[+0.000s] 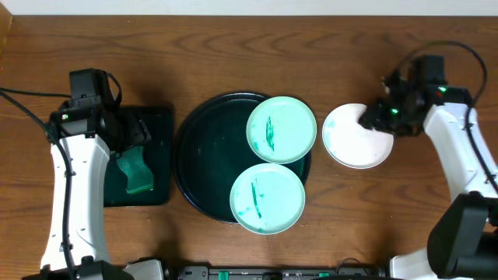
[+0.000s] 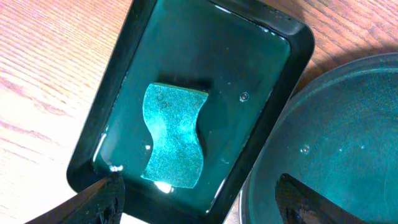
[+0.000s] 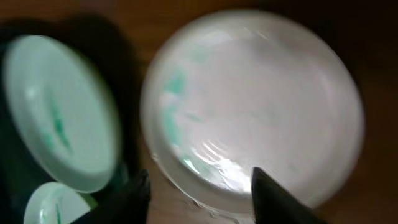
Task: Clean dirty plates on tray and stack at the side
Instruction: 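Place the white plate on the table right of the tray, then move the right gripper to grip the upper pale green plate rim, then grasp the green sponge from the basin with the left gripper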
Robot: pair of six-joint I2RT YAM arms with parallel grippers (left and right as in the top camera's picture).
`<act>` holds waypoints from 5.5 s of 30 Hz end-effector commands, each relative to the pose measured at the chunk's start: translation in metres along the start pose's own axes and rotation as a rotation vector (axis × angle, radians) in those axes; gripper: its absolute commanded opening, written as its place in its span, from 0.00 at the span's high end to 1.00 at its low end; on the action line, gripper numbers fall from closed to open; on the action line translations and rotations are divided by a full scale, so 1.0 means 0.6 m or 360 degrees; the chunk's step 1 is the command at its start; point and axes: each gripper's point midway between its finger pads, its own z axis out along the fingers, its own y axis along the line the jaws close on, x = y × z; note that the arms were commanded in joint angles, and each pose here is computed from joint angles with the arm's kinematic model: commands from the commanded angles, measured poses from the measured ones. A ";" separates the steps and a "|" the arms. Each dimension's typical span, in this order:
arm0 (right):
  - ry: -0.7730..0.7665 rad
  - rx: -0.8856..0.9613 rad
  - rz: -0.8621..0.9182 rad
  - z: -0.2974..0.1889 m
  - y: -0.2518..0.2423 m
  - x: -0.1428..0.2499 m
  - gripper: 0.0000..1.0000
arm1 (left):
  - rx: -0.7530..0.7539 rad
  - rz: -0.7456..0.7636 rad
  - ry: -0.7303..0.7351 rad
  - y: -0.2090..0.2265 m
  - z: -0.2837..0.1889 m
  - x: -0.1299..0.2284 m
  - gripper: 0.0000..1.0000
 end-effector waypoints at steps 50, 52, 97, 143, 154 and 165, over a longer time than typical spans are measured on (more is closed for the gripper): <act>-0.0046 -0.0245 -0.0732 0.147 0.357 0.042 0.99 | -0.0017 0.0008 0.0042 0.005 0.016 0.011 0.22; -0.0070 -0.0244 -0.0756 0.152 0.373 0.047 0.99 | -0.0028 0.0013 0.0063 0.007 0.024 0.018 0.22; 0.0251 -0.0264 -0.0496 0.275 0.345 0.100 0.99 | -0.0153 0.0078 0.0403 0.050 0.181 0.102 0.52; 0.0243 -0.0269 -0.0509 0.275 0.346 0.098 0.99 | 0.0019 0.0050 0.0254 0.035 0.108 0.070 0.37; 0.0246 -0.0268 -0.0508 0.275 0.345 0.098 0.99 | -0.0033 0.0061 0.0569 0.039 0.218 0.111 0.55; 0.0244 -0.0268 -0.0507 0.275 0.345 0.098 0.99 | -0.0037 0.0061 0.0599 0.039 0.231 0.115 0.93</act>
